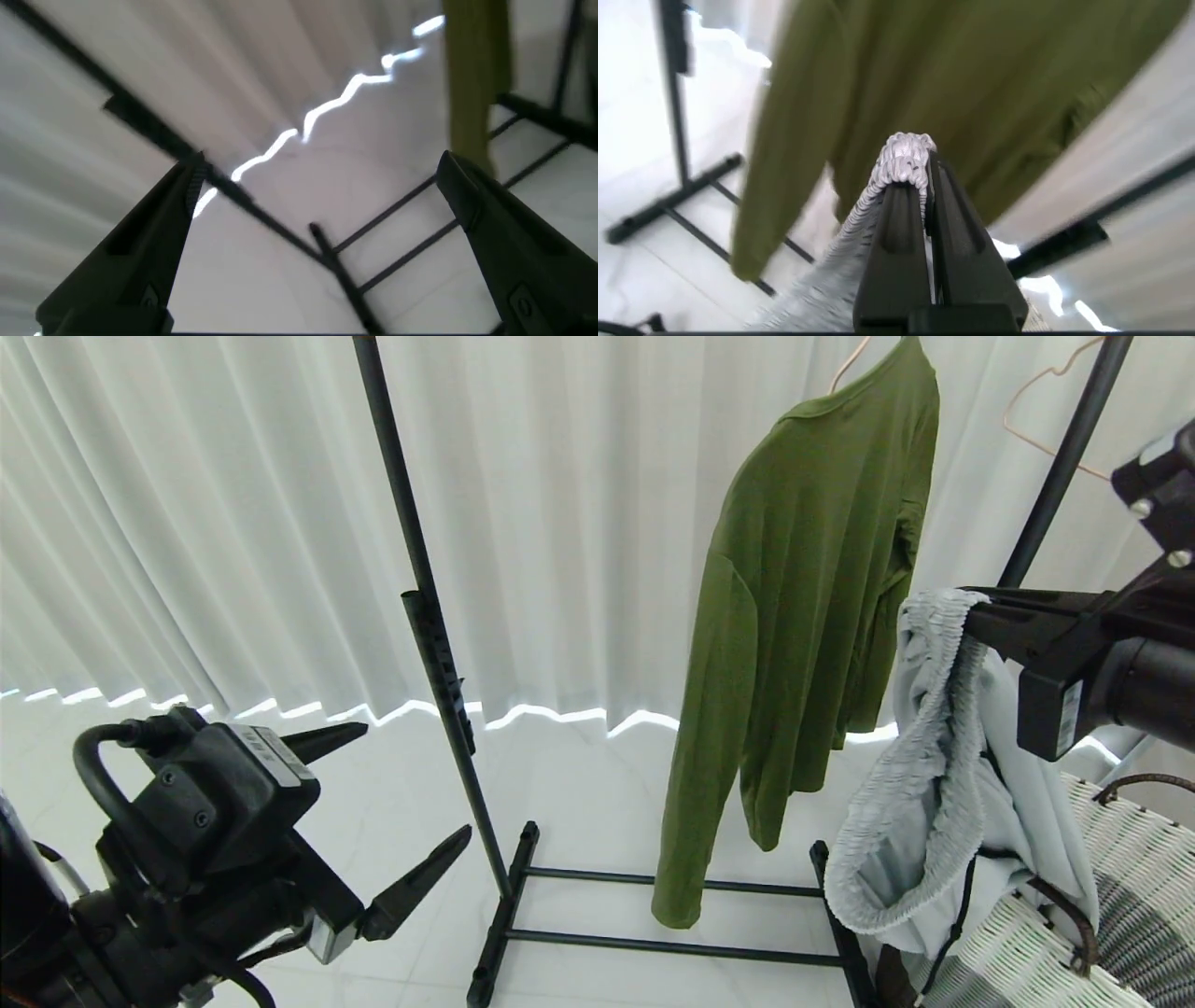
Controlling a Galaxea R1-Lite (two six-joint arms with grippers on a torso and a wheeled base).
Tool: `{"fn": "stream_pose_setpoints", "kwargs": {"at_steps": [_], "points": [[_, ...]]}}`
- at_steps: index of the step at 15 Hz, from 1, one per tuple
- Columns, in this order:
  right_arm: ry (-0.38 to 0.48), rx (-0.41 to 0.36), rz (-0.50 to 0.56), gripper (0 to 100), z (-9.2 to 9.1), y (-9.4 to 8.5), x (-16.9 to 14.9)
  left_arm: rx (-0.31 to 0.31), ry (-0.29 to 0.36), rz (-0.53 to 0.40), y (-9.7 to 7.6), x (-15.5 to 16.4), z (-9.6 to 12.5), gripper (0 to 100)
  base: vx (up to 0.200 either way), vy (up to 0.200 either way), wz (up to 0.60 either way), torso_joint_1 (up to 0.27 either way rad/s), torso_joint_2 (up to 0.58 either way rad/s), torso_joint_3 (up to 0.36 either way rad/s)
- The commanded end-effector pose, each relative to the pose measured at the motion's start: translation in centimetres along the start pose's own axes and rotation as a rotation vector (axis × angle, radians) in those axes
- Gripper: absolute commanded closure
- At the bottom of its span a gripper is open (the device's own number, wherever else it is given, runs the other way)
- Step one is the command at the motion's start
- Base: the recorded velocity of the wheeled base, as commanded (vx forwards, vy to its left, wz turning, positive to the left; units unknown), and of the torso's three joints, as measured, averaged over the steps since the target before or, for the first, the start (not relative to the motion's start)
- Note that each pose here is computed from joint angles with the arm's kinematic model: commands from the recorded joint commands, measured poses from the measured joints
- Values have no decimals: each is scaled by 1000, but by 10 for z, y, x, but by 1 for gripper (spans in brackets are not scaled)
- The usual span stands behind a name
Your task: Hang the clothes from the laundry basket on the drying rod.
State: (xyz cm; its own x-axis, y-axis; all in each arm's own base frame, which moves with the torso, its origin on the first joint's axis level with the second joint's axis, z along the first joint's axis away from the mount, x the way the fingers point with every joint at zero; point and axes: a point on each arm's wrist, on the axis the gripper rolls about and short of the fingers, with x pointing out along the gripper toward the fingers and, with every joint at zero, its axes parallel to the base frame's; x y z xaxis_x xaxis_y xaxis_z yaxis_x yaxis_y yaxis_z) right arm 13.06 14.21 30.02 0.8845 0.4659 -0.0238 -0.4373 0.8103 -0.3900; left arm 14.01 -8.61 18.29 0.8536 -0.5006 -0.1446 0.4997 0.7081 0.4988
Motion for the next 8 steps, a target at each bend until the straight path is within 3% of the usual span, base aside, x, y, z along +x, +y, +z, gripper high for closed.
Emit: {"fn": "stream_pose_setpoints", "kwargs": {"at_steps": [1,2,4,8], "points": [[-23,0,44,100,8,10,3,-105,-64,-126,-14,11,16,0,0,0,0,0,0,0],[-41,3,69,100,13,14,1,-179,-91,-181,-23,20,29,0,0,0,0,0,0,0],[-79,14,105,100,25,22,2,-236,-105,-242,-38,40,48,0,0,0,0,0,0,0],[-115,21,162,100,39,36,6,-334,-37,-396,-86,76,54,0,0,0,0,0,0,0]]}}
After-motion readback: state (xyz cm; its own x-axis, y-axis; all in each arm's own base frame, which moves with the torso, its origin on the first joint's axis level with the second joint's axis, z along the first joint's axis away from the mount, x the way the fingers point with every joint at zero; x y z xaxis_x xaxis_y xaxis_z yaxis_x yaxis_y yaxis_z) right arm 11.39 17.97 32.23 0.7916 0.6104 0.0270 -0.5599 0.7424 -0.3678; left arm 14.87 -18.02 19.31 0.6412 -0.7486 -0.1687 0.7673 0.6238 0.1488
